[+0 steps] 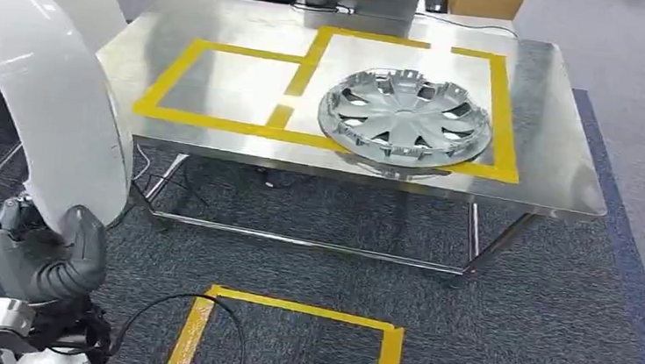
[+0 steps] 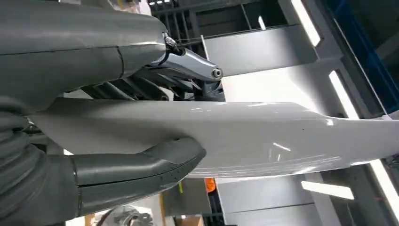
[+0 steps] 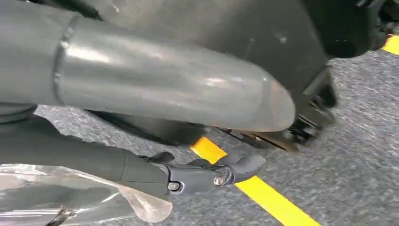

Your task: Take the parts from the cabinet and place them on the table.

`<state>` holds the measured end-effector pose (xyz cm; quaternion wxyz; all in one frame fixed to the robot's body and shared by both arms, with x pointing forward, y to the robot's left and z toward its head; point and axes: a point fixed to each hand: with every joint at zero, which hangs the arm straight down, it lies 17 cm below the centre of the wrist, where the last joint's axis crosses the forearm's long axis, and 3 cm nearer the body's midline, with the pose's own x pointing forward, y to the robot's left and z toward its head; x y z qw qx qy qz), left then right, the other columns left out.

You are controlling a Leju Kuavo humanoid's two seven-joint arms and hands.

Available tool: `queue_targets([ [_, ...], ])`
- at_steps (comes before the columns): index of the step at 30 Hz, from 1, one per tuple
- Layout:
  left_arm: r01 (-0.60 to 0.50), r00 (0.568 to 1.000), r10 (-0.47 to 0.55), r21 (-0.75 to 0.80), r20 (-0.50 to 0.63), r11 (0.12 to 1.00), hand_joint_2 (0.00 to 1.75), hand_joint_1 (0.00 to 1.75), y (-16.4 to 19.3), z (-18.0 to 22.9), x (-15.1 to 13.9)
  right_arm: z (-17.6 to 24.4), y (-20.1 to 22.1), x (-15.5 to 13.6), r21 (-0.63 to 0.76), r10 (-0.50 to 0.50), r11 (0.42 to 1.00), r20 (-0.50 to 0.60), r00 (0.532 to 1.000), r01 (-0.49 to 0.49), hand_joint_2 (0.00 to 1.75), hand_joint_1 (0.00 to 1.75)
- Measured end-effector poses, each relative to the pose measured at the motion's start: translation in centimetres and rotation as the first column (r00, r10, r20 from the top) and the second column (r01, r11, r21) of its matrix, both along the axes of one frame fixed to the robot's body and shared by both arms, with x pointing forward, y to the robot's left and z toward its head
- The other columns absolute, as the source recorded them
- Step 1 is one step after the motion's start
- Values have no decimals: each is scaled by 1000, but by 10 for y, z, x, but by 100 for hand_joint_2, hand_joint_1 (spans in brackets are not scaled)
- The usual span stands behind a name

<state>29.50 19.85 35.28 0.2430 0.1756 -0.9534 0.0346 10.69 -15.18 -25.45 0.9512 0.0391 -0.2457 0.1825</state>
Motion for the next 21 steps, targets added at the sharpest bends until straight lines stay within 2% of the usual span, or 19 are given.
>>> queue_targets([
  [4,-2,1000,2,1,1,1000,175,175,0,0,-1,-2,-8,0,-43,-39,998,-2,999,39,0,0],
  [10,-4,1000,4,13,-8,1000,175,175,0,-4,-3,-6,-42,7,-61,-261,964,-14,965,260,0,0],
  [14,-5,1000,5,18,-6,1000,175,175,0,-3,-4,-8,-68,10,-61,-447,894,-22,894,445,0,0],
  [17,-6,1000,6,18,-8,1000,175,175,0,-3,-6,-7,-84,15,-47,-581,814,-22,814,579,0,0],
  [21,-9,1000,9,20,2,1000,175,175,1,0,-9,-6,-97,21,-24,-683,730,-24,730,683,0,0],
])
